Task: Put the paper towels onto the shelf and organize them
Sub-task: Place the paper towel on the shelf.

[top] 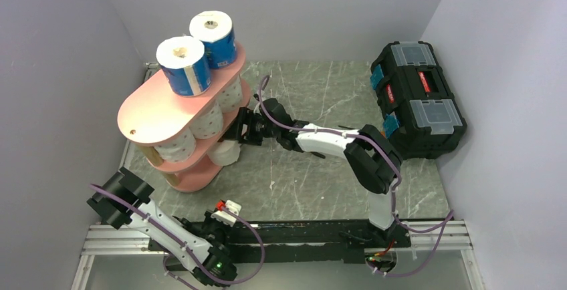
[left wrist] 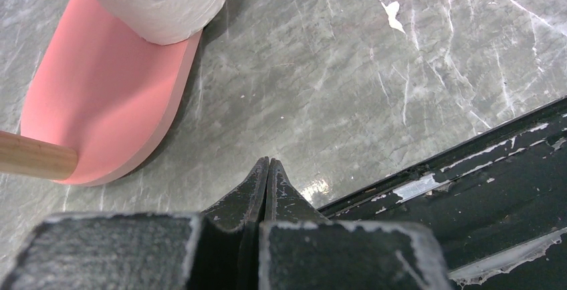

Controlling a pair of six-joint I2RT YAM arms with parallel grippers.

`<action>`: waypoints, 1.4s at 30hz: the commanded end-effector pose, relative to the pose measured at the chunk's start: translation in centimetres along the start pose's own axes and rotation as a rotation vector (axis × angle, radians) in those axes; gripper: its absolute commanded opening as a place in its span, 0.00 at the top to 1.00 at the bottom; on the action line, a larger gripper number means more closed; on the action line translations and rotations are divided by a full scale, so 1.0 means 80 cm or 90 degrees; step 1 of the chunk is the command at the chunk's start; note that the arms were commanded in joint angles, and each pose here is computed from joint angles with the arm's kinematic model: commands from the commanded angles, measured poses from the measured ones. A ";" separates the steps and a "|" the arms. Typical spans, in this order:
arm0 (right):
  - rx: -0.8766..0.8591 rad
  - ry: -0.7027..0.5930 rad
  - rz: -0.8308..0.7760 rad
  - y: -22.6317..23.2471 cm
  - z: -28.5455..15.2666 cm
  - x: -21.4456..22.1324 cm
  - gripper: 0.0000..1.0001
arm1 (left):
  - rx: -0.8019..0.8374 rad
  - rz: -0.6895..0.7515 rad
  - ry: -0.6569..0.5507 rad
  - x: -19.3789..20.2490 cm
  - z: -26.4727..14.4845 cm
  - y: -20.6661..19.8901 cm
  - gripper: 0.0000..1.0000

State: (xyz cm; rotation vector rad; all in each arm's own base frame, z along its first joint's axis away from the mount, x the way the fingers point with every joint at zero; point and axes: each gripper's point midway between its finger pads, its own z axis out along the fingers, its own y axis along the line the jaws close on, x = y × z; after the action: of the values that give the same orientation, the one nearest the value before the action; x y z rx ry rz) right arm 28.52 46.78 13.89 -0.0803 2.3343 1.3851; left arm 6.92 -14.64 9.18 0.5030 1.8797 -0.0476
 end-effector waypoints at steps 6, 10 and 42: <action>-0.113 -0.015 0.023 0.049 -0.006 -0.007 0.25 | 0.017 -0.173 -0.019 -0.013 -0.004 -0.023 1.00; -0.141 -0.014 0.032 0.057 -0.004 -0.006 0.25 | 0.017 -0.173 -0.018 -0.013 -0.004 -0.023 1.00; -0.114 -0.007 -0.085 0.021 -0.053 0.024 1.00 | 0.015 -0.164 -0.022 -0.015 -0.005 -0.024 1.00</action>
State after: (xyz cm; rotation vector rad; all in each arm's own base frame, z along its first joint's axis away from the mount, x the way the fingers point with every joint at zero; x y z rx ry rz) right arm 24.83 42.64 15.08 -0.1857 2.2119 1.4458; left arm 6.90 -14.67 9.23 0.5206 1.8640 -0.0217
